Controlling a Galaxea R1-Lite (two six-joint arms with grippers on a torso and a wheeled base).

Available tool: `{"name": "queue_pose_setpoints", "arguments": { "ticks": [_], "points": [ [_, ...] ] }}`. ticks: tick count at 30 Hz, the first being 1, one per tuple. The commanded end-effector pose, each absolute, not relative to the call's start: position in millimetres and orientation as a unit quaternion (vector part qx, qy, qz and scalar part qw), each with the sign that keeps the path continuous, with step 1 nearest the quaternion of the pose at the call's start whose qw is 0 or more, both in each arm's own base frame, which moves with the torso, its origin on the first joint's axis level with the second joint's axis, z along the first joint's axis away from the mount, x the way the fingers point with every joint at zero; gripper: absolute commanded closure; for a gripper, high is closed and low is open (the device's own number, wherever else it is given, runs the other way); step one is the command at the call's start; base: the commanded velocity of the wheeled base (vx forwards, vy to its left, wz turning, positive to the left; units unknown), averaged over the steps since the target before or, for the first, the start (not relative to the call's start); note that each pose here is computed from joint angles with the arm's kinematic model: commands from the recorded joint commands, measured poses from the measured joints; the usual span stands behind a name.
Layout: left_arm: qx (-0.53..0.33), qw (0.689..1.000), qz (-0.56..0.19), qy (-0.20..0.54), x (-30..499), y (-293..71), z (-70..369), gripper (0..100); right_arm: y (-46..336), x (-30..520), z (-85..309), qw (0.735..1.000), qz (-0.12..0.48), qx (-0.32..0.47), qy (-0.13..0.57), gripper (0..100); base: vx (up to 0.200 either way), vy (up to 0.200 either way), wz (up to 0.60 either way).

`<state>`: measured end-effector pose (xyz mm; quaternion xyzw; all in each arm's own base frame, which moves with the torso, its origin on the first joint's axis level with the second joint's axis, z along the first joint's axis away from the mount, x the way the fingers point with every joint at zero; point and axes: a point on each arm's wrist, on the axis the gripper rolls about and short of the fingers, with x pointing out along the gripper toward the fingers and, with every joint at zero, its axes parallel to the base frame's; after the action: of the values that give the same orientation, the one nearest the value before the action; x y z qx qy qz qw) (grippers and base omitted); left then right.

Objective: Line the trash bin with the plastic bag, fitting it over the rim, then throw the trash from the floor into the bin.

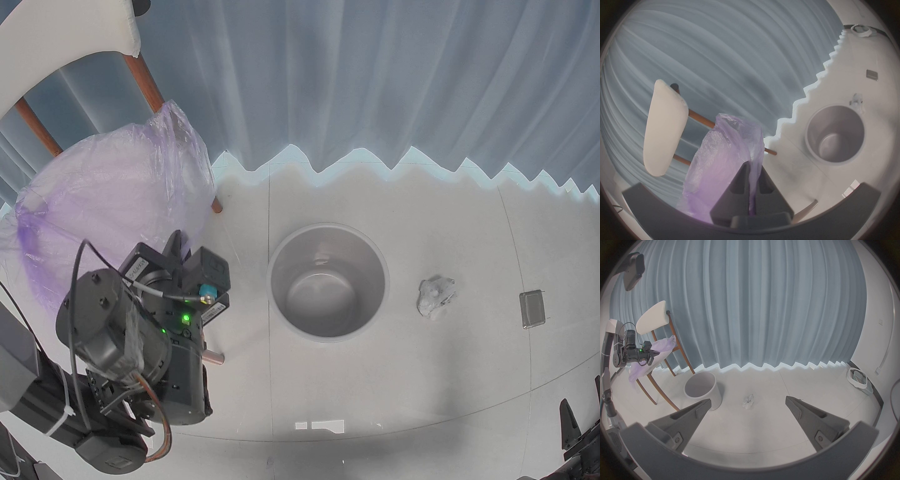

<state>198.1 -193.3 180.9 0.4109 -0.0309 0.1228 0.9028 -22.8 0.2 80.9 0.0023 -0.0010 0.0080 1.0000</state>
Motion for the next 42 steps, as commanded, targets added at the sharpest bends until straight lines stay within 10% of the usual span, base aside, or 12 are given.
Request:
{"name": "queue_pose_setpoints", "arguments": {
  "ticks": [1, 42],
  "points": [
    [0.406, 0.908, 0.094, -0.034, 182.9, -194.7, 173.9, 100, 0.2, -22.8, 75.6, 1.000, 0.008, 0.002, -0.001, 0, 0.000, 0.000, 0.00],
    [0.350, 0.931, 0.008, -0.104, 172.4, -181.7, 202.3, 100, 0.2, -22.8, 75.6, 1.000, 0.008, 0.002, -0.001, 0, 0.000, 0.000, 0.00]
  ]
}}
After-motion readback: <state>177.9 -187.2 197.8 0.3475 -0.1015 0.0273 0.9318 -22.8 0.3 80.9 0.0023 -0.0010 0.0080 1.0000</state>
